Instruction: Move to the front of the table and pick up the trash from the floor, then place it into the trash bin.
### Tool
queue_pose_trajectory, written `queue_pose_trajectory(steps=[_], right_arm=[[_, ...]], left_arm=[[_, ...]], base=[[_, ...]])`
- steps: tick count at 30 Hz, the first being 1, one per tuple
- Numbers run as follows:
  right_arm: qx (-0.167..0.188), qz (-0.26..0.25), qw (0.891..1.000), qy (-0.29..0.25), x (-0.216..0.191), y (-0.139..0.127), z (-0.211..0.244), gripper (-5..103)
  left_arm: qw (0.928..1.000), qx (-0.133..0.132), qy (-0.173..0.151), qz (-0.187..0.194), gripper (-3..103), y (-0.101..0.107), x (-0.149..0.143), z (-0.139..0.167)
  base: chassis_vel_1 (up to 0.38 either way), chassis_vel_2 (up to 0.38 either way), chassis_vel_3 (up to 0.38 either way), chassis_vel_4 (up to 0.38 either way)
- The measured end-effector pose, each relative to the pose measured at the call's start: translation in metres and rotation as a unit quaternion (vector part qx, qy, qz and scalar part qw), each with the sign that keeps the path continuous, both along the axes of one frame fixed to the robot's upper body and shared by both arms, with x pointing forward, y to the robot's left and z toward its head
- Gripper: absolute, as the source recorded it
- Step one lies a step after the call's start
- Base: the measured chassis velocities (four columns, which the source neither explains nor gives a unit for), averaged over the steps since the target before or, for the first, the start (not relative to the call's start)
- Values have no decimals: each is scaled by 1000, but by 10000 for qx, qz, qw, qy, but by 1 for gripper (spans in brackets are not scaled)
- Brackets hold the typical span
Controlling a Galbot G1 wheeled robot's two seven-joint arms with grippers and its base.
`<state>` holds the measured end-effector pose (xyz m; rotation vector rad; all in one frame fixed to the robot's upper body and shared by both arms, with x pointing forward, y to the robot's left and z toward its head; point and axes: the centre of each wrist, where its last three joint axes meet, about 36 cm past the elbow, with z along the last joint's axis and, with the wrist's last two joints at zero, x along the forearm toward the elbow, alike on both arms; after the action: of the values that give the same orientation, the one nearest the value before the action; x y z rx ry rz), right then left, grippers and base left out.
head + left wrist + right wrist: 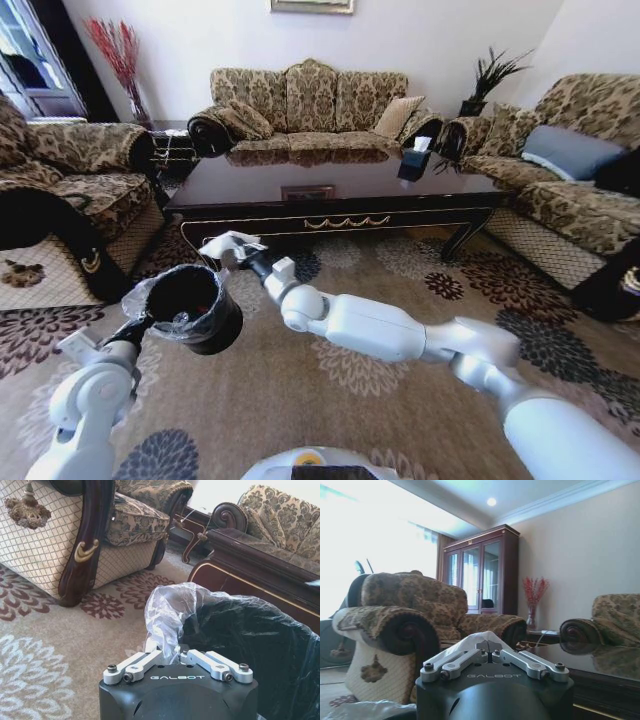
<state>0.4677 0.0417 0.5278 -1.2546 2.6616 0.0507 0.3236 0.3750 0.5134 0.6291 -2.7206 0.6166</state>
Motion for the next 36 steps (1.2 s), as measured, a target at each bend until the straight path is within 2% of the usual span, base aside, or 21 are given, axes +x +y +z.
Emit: queue_pose_trajectory(steps=[5,10,14,23,24,27,31,34,36], right_arm=[[-254,368,9990,-26,-21,14,-13,0],[-484,519,9974,-102,-28,28,-31,0],[-652,564,9962,-127,-31,41,-45,0],[-823,474,9952,-215,-39,51,-62,-1],[-860,411,9951,-242,-40,53,-64,4],[-872,354,9952,-251,-42,54,-65,9],[-874,347,9952,-267,-43,52,-60,31],[-858,349,9953,-278,-43,50,-57,37],[-843,349,9954,-287,-42,45,-53,47]], left_arm=[[10000,5,-34,13,3,0,-1,2],[10000,5,-62,31,3,0,-3,4],[9999,-2,-119,24,3,-1,-5,8],[9998,-4,-185,3,3,-1,-8,14],[9998,-3,-188,-3,3,-1,-9,14],[9998,-1,-183,-5,3,-1,-9,14],[9999,-10,-151,3,3,0,-8,12],[9999,-16,-129,13,3,1,-8,10],[9999,-24,-108,35,3,3,-7,8]], base=[[0,0,0,0],[0,0,0,0],[0,0,0,0],[0,0,0,0],[0,0,0,0],[0,0,0,0],[0,0,0,0],[0,0,0,0],[0,0,0,0]])
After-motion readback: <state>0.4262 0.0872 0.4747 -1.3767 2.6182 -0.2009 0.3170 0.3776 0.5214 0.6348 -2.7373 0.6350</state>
